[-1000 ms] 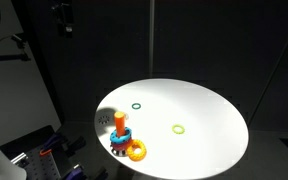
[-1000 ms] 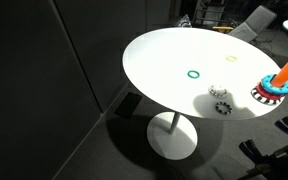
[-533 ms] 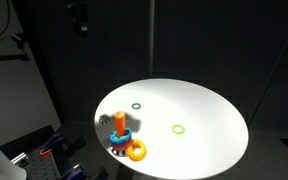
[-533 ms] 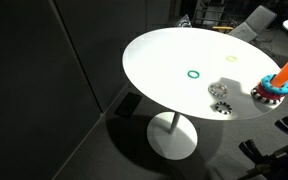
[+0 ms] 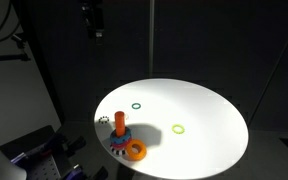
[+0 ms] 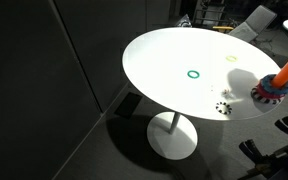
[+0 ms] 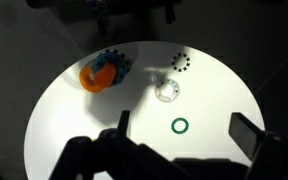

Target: Pick up the orange ring and place it on the stack of rings

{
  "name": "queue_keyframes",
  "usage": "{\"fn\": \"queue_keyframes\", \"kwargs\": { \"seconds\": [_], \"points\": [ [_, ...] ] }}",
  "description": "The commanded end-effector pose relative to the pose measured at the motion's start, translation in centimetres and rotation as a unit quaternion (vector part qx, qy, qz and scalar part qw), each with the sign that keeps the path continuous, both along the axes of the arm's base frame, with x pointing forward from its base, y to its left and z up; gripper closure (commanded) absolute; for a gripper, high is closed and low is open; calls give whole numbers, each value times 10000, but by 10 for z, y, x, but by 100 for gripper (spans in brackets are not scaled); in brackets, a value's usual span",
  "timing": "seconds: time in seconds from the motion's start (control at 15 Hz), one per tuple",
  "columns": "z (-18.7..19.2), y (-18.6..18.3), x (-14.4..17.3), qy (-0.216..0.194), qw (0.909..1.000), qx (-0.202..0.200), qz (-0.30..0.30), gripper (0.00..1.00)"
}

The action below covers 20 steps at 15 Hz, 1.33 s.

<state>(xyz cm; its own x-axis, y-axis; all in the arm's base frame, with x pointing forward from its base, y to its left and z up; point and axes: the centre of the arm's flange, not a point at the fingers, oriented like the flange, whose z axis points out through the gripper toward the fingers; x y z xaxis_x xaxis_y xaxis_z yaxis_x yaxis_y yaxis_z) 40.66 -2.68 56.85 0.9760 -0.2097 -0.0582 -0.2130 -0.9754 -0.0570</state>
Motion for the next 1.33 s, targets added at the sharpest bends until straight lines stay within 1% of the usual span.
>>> {"fn": "queue_keyframes", "kwargs": {
  "seconds": [0.0, 0.27, 0.33, 0.4, 0.6, 0.87, 0.93, 1.0, 1.27],
  "points": [
    [-6, -21, 17, 94, 9993, 38, 350, 0],
    [-18, -33, 30, 168, 9976, -18, 667, 0],
    [-20, -35, 33, 192, 9977, -44, 652, 0],
    [-26, -26, 20, 228, 9983, 31, 535, 0],
    [-29, -28, 26, 261, 9981, 14, 566, 0],
    [-28, -29, 27, 255, 9980, 11, 570, 0],
    [-27, -30, 26, 54, 9983, -161, 565, 0],
    [-27, -33, 28, -98, 9981, -252, 551, 0],
    [-32, -57, 36, -525, 9957, -535, 550, 0]
  ]
}}
